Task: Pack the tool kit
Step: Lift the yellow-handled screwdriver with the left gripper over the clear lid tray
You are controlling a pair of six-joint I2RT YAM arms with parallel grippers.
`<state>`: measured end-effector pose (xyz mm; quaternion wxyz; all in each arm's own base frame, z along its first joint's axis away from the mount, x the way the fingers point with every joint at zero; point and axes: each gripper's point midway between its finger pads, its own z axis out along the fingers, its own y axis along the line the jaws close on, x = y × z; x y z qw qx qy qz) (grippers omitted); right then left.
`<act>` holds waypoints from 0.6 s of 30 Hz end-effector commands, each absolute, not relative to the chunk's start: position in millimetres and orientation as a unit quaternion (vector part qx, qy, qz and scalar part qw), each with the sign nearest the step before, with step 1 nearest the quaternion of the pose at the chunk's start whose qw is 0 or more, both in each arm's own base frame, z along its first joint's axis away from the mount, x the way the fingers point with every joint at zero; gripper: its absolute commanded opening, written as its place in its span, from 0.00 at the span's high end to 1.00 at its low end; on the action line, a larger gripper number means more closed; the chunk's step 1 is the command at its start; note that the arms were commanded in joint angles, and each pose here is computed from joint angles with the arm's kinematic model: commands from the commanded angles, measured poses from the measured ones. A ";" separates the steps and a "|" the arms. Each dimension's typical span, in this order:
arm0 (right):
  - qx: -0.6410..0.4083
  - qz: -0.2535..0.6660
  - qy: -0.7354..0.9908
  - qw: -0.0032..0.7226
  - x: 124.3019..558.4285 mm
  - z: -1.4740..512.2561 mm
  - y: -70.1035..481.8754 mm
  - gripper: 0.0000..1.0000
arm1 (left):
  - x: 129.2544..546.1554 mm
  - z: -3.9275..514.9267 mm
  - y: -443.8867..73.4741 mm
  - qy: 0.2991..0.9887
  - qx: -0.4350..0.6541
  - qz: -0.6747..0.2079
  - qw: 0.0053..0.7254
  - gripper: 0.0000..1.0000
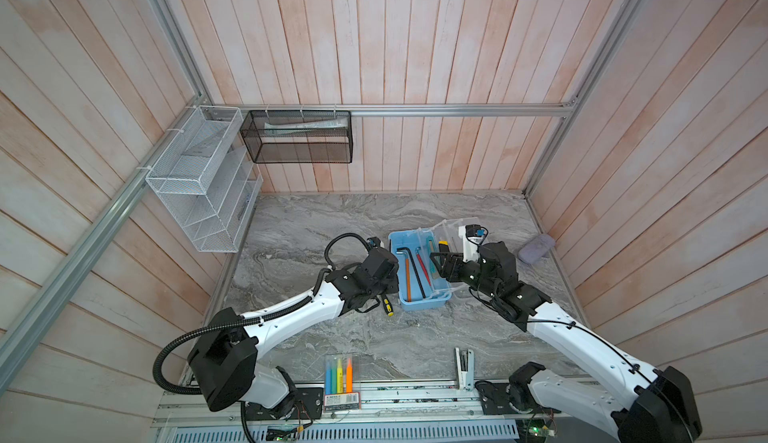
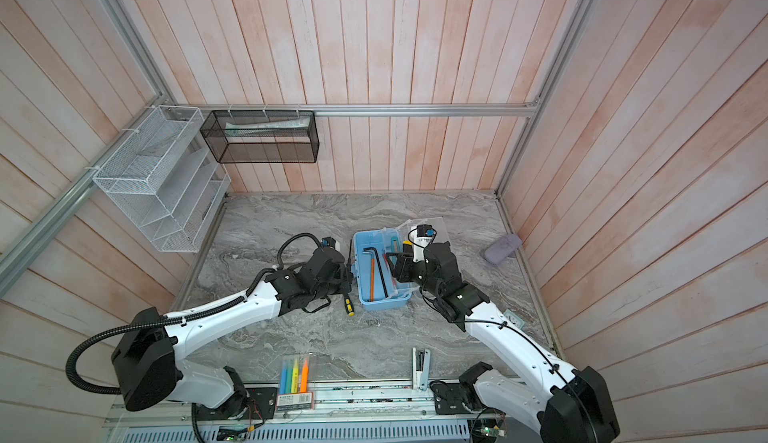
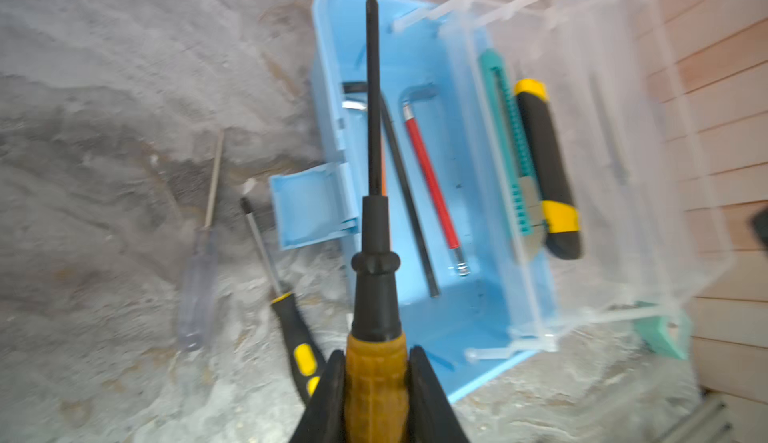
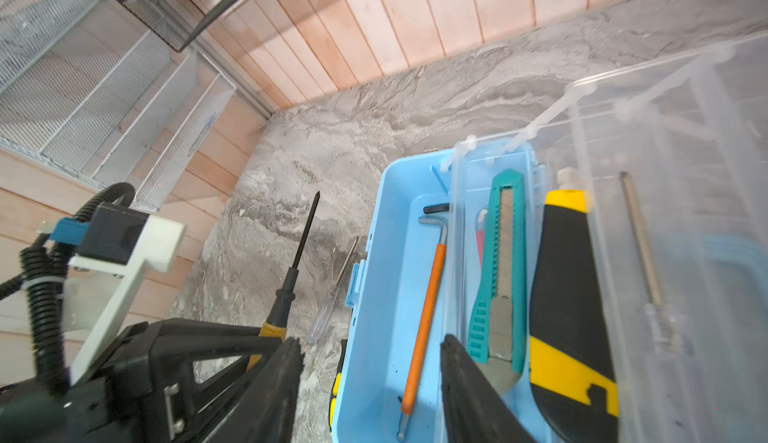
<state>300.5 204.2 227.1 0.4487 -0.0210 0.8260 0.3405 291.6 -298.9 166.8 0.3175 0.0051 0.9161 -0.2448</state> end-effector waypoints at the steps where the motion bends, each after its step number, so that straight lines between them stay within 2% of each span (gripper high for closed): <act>1: 0.008 0.330 0.821 0.466 304.5 237.5 187.0 0.47 | 307.0 221.0 -348.0 0.869 0.013 -0.340 0.359 1.00; 5: 0.036 0.307 0.821 0.480 308.7 245.3 167.5 0.47 | 318.3 239.1 -387.1 0.847 0.018 -0.381 0.370 1.00; 10: 0.082 0.281 0.802 0.521 308.2 264.9 126.7 0.47 | 328.0 234.3 -428.2 0.832 0.013 -0.435 0.344 1.00; 18: 0.090 0.268 0.798 0.532 302.7 272.9 104.8 0.47 | 343.2 224.0 -477.4 0.827 0.007 -0.463 0.319 1.00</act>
